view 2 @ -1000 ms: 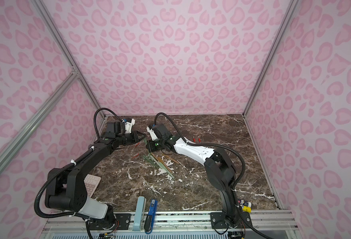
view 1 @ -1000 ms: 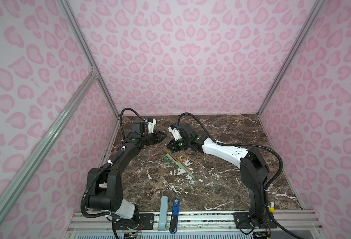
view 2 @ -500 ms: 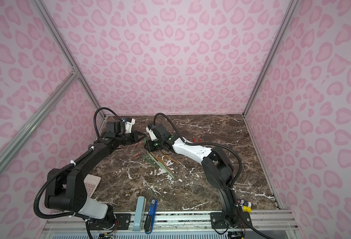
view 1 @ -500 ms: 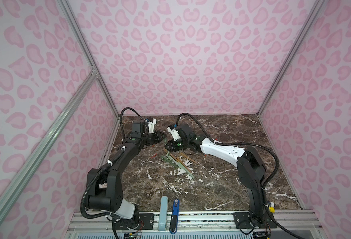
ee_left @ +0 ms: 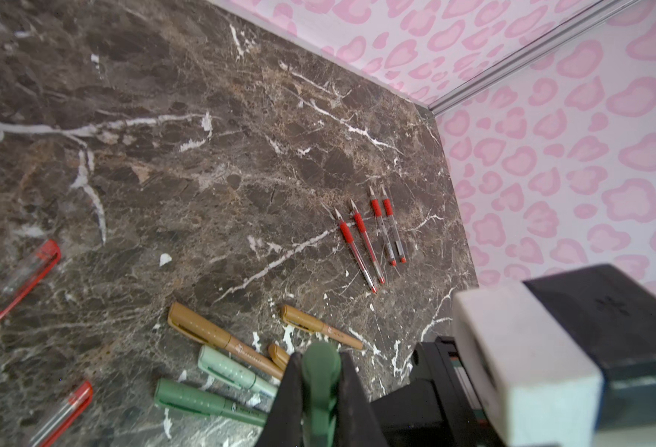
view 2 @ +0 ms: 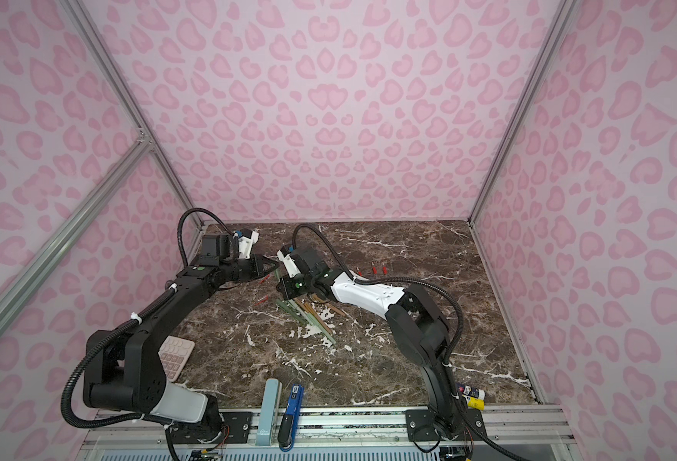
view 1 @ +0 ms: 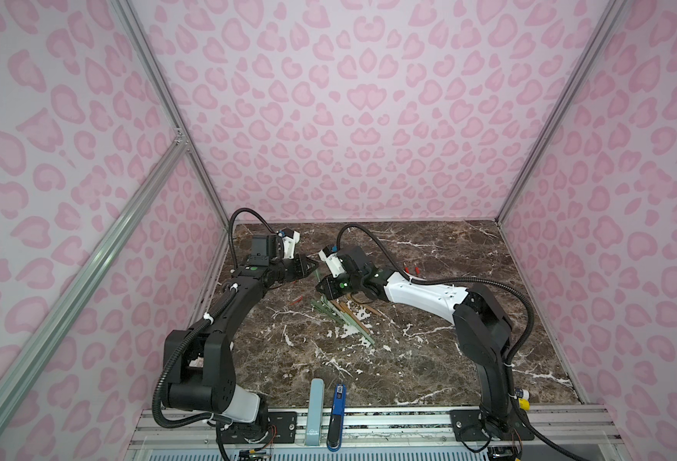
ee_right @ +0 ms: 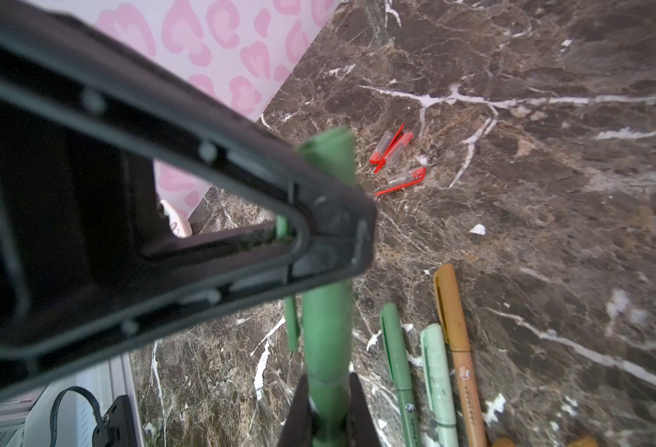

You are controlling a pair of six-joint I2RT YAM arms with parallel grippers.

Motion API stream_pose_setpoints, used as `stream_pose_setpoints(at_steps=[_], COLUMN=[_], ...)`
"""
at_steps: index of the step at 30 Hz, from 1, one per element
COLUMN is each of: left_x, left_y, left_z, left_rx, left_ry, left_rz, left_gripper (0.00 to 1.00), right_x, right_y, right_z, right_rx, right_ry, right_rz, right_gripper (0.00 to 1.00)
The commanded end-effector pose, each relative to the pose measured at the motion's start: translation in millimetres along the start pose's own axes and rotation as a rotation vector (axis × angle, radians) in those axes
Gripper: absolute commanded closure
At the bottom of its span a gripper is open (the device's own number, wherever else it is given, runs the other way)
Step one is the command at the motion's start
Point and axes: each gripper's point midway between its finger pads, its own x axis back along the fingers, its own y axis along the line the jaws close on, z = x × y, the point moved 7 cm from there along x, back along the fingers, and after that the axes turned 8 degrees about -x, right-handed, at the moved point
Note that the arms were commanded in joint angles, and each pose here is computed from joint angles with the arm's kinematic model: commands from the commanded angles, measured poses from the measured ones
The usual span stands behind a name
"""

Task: Remove pen caps from pens
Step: Open the pen cap on the pen, then place the pen cap at the middle-left of the table, then place the pen at the middle-right of the table.

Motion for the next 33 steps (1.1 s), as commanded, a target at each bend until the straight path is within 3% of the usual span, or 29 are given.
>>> stream_pose_setpoints(at_steps=[1, 8, 13, 19, 24, 29, 33], left_x=[20, 31, 30, 33, 26, 22, 17], left_y=[3, 7, 27, 67, 91, 118, 135], left_z=[-29, -39, -35, -21, 3, 16, 19], left_rx=[-0.081, -0.135, -0.226, -0.336, -0.356, -0.371, -0.346], left_ry=[-0.12, -0.126, -0.081, 0.031, 0.156, 0.205, 0.23], left_rz=[-0.075, -0.132, -0.293, -0.592, -0.678, -0.829, -0.871], left_gripper=[0.96, 0.96, 0.96, 0.96, 0.96, 0.97, 0.97], right_x=[-1, 16, 39, 79, 118, 151, 174], right_y=[-32, -45, -62, -101, -137, -164, -176], right_z=[42, 56, 49, 54, 68, 87, 99], right_rx=[-0.056, -0.048, -0.069, -0.137, -0.229, -0.278, -0.301], right_ry=[0.142, 0.163, 0.119, 0.129, 0.189, 0.237, 0.257], right_rz=[0.149, 0.212, 0.254, 0.375, 0.483, 0.607, 0.656], right_gripper=[1.0, 1.0, 1.0, 1.0, 1.0, 1.0, 1.0])
